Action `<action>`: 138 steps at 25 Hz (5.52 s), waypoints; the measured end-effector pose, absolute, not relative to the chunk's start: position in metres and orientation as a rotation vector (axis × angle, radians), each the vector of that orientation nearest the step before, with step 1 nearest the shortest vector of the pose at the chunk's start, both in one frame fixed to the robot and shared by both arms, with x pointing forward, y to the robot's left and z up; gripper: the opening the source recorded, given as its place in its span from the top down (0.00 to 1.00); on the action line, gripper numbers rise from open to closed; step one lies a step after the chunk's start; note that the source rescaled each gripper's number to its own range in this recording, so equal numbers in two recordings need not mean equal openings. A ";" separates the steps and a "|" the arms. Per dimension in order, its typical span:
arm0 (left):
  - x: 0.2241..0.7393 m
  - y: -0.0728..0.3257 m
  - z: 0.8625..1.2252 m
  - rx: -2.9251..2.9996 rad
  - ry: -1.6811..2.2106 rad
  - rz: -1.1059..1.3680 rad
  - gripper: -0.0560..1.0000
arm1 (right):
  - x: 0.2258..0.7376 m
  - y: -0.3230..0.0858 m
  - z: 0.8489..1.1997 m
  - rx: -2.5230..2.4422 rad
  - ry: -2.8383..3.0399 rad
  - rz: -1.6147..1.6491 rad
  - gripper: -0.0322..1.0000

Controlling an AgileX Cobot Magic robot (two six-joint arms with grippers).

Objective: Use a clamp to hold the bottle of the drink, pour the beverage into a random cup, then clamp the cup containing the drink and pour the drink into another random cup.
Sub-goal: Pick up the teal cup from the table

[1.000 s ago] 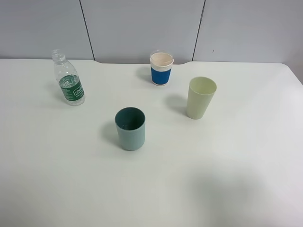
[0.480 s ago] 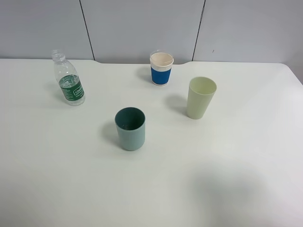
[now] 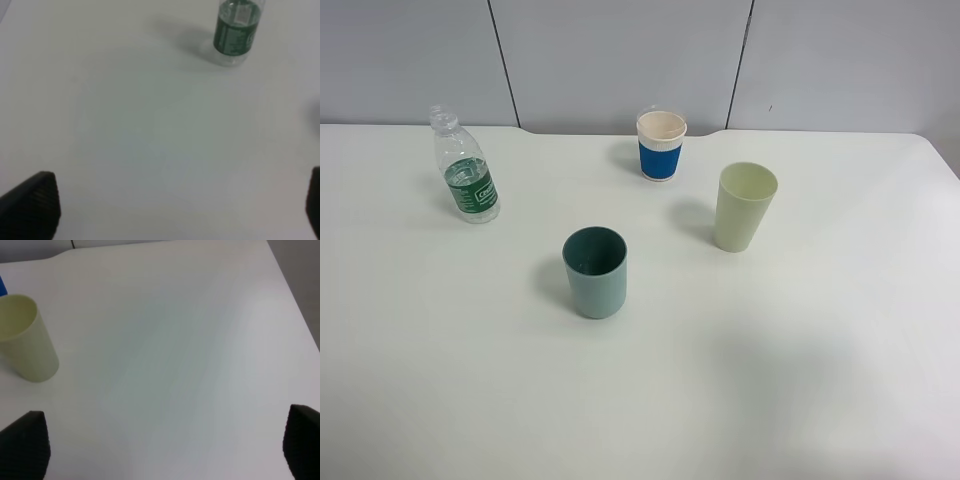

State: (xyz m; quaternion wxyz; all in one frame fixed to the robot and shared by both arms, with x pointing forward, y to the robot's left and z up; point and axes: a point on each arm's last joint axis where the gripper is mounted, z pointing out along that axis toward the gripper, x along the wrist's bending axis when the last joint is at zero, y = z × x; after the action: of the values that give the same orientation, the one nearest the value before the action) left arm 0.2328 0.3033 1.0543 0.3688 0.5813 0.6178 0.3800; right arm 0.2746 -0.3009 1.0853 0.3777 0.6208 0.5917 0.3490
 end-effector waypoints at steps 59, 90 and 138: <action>0.233 0.303 1.054 1.494 1.587 0.976 0.00 | 0.396 -0.114 0.948 0.742 2.557 0.970 0.22; 0.233 0.303 1.054 1.494 1.587 0.976 0.00 | 0.434 -0.078 0.855 0.417 2.302 1.363 0.22; 0.233 0.303 1.054 1.493 1.586 0.977 0.00 | 0.449 -0.061 0.839 0.275 2.208 1.565 0.22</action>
State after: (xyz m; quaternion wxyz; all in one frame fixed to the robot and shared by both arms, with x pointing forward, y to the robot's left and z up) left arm 0.2326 0.3034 1.0542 0.3683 0.5816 0.6176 0.3803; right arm 0.4485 -0.0605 0.8386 0.2093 0.0989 0.7936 0.5626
